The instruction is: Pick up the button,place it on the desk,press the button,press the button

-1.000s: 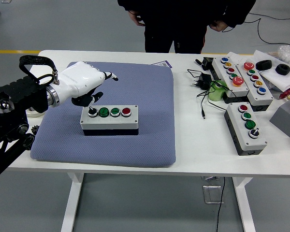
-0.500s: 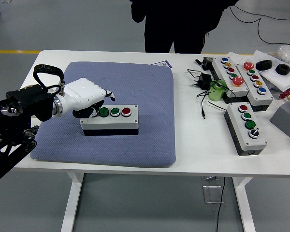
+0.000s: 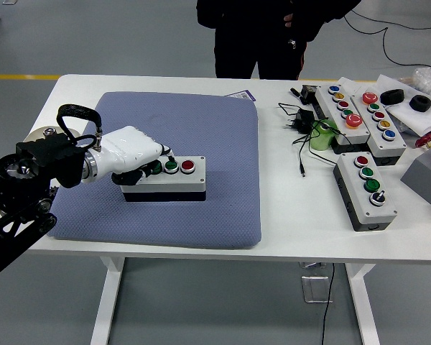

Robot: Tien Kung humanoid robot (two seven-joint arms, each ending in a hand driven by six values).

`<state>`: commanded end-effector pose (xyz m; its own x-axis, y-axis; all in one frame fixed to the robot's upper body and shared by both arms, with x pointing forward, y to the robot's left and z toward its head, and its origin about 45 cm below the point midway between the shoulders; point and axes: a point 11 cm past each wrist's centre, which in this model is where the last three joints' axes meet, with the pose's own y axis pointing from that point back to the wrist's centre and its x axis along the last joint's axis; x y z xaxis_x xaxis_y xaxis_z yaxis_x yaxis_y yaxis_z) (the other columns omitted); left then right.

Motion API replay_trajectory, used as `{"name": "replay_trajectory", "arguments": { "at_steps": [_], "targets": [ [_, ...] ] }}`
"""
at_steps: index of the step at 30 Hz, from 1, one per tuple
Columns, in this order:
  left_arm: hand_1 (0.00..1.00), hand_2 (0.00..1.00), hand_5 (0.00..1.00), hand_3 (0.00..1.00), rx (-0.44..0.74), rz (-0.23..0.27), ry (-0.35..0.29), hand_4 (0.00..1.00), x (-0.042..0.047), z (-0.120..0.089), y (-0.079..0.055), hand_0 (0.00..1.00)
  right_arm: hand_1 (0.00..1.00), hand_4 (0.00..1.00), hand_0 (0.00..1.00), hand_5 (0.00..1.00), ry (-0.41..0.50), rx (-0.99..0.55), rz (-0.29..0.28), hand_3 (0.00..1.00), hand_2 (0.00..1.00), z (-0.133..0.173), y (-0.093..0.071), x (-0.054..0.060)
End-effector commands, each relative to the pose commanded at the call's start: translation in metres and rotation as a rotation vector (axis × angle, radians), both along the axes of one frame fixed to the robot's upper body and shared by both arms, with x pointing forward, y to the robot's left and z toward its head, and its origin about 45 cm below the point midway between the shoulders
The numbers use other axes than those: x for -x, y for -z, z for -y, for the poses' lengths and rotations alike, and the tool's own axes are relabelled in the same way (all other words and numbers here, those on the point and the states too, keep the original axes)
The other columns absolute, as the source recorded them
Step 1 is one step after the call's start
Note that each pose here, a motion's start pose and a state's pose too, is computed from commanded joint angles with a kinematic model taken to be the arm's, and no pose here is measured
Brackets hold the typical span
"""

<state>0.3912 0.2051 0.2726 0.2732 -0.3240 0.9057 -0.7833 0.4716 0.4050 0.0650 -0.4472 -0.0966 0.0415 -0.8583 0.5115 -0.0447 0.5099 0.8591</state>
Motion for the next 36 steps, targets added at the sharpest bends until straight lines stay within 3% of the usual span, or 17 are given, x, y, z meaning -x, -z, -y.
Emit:
{"name": "replay_trajectory", "arguments": {
  "at_steps": [13,20,23,29,32,36],
  "targets": [
    [0.002,0.077,0.002,0.789,-0.035,-0.020,-0.018,0.002,-0.0062,-0.006,0.016,0.009,0.702,0.182,0.749,0.136,0.001,-0.001,0.006,0.583,0.714,0.000,0.000,-0.002],
    [0.002,0.071,0.002,0.787,-0.062,-0.049,-0.017,0.002,-0.0039,-0.007,0.024,0.003,0.702,0.182,0.749,0.136,-0.001,0.000,0.005,0.582,0.714,0.000,0.000,-0.003],
    [0.002,0.067,0.002,0.786,-0.039,-0.027,-0.018,0.002,-0.0049,-0.006,0.020,0.002,0.702,0.182,0.749,0.136,0.000,0.000,0.005,0.582,0.714,0.000,0.000,-0.003],
    [0.002,0.065,0.002,0.788,0.028,0.039,0.013,0.002,-0.0053,0.004,0.000,0.002,0.702,0.182,0.749,0.136,0.000,-0.001,0.007,0.582,0.714,0.000,0.000,-0.003],
    [0.002,0.065,0.002,0.788,0.063,0.043,0.042,0.002,-0.0039,0.013,-0.005,0.002,0.702,0.182,0.749,0.136,-0.005,0.000,0.005,0.582,0.714,0.000,-0.001,-0.004],
    [0.002,0.061,0.002,0.785,0.069,0.027,0.057,0.002,-0.0045,0.020,-0.003,0.002,0.702,0.182,0.749,0.135,-0.004,0.000,0.007,0.583,0.714,0.000,-0.001,-0.004]
  ]
}}
